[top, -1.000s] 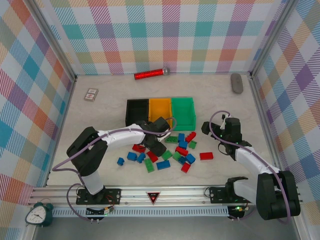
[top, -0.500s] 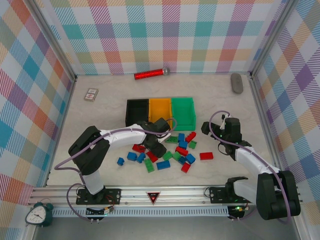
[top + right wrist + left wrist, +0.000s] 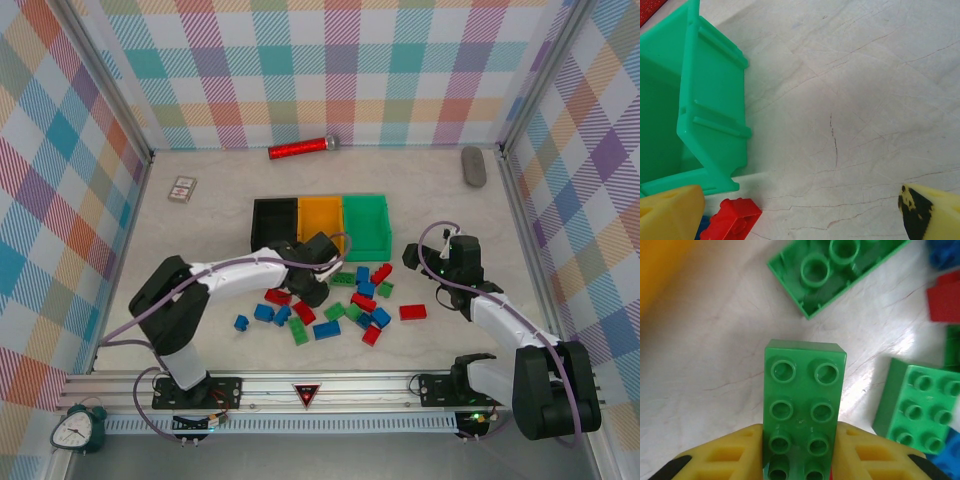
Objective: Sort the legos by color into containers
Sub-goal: Pick up the lego from the middle-left of the table, then place the lego in the container.
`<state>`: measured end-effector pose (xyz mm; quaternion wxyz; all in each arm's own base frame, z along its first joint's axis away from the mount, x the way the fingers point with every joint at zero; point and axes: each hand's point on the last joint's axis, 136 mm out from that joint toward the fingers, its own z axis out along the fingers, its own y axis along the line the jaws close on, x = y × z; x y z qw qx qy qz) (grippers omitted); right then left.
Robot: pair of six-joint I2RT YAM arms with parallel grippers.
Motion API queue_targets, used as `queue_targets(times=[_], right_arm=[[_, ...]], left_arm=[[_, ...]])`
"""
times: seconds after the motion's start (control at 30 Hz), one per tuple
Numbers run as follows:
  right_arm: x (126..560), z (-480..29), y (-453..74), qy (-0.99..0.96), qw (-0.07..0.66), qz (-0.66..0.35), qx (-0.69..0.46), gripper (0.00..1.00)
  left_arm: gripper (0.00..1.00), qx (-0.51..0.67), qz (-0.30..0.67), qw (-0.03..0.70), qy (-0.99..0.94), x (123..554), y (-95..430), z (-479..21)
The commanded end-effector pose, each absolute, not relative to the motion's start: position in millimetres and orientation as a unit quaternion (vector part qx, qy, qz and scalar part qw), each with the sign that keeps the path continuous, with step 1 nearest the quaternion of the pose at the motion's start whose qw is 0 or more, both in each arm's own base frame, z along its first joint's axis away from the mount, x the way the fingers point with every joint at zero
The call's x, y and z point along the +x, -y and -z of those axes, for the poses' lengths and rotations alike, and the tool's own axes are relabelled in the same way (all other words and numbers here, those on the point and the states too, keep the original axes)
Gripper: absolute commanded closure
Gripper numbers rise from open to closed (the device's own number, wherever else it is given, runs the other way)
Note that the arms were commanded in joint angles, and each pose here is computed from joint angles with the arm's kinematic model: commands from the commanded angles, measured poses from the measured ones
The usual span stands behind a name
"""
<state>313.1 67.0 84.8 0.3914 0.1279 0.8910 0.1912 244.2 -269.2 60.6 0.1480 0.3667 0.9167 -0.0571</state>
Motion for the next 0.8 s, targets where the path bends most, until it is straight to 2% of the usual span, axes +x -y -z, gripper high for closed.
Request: queue_targets(times=[0.0,0.2,0.27,0.4,0.57,0.63,0.67,0.7,0.77], right_arm=[[319,-96,-68,-0.887,0.403,-0.191,0.121,0.01],[319,-97,-69,-0.886,0.404,-0.192,0.121,0.01],[319,-97,-69,-0.886,0.404,-0.192,0.121,0.01],[319,-97,-70,-0.886,0.404,-0.194,0.12,0.01],[317,-97,-69,-0.886,0.404,-0.193,0.12,0.01],[316,-97,-68,-0.886,0.404,-0.191,0.12,0.01],[316,-97,-68,-0.886,0.405,-0.191,0.12,0.01],[316,-97,-69,-0.886,0.405,-0.19,0.119,0.01],[316,-98,-68,-0.886,0.406,-0.19,0.119,0.01]], left_arm=[[0.67,0.337,0.07,0.235,-0.909,260,265,-114],[0.81,0.192,0.046,0.365,-0.91,305,202,-184],[0.85,0.138,0.047,0.386,-0.911,318,179,-198],[0.85,0.075,0.05,0.374,-0.923,342,154,-200],[0.81,0.058,0.046,0.348,-0.935,364,156,-187],[0.74,0.055,0.05,0.341,-0.937,367,159,-183],[0.59,0.054,0.055,0.337,-0.938,368,161,-182],[0.48,0.052,0.06,0.335,-0.939,368,163,-181],[0.36,0.049,0.077,0.329,-0.94,363,167,-183]])
